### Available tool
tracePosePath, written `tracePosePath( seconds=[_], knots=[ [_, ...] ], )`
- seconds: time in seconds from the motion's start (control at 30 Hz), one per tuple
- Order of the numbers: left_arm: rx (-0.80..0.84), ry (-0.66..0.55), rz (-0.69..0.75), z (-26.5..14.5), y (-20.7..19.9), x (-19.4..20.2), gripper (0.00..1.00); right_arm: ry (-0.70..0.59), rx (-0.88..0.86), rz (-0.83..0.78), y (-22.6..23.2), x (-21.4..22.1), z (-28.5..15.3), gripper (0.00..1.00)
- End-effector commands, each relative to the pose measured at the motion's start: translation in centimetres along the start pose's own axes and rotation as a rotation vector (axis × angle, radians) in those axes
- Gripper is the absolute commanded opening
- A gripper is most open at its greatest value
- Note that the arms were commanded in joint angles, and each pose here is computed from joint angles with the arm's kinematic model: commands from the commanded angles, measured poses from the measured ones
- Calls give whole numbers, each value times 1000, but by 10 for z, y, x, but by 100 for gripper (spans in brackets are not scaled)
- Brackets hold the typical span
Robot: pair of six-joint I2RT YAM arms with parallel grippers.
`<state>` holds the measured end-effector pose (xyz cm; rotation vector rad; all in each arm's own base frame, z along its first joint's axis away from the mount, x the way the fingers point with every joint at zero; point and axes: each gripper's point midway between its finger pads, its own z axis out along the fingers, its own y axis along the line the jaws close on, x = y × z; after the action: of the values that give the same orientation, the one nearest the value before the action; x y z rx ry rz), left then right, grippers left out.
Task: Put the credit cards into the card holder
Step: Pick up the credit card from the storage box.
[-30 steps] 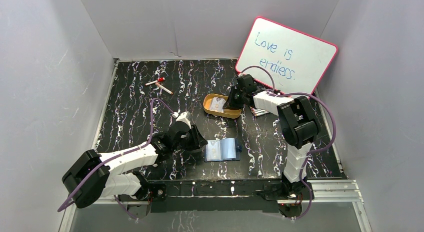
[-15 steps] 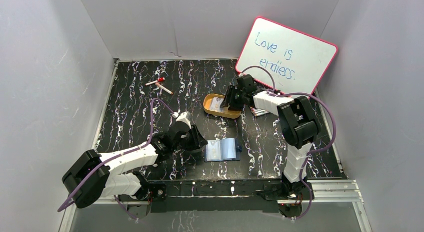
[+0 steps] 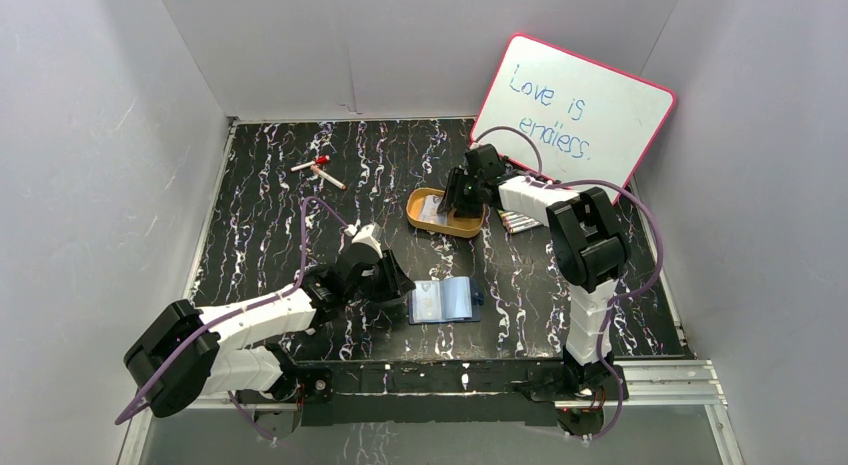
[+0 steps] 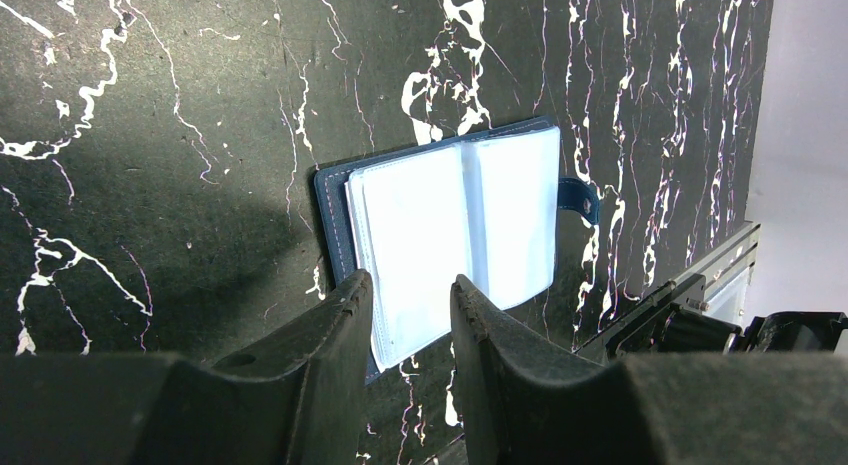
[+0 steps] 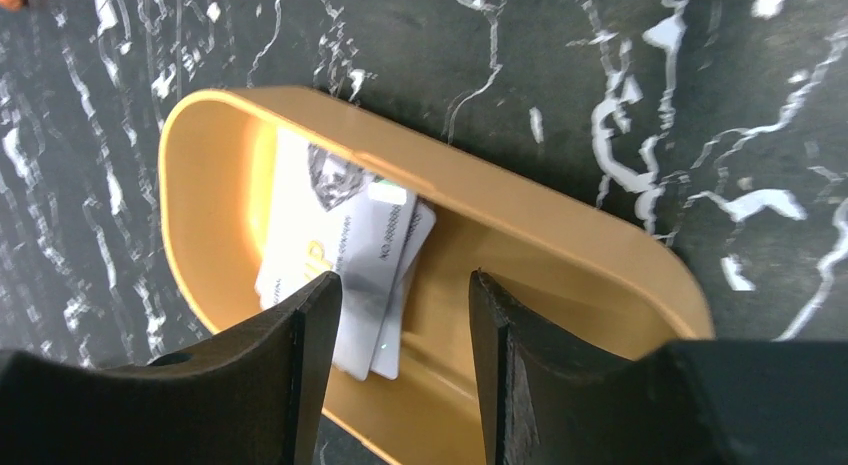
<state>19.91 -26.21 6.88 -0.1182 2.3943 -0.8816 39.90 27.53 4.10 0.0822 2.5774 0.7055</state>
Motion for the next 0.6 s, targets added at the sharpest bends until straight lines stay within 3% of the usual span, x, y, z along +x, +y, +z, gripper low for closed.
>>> tracePosePath(
  seconds=[0.0, 0.13, 0.37, 0.57],
  knots=[
    [14, -14, 0, 0, -6, -5, 33, 1, 40, -39, -1, -3, 2, 59],
    [15, -10, -1, 0, -6, -4, 32, 3, 59, -47, -2, -2, 5, 58],
    [13, -16, -1, -1, -5, -5, 33, -19, 87, -47, -9, -2, -1, 40],
    [16, -14, -2, -1, -6, -5, 33, -54, 85, -36, -12, -7, -11, 36]
  ],
)
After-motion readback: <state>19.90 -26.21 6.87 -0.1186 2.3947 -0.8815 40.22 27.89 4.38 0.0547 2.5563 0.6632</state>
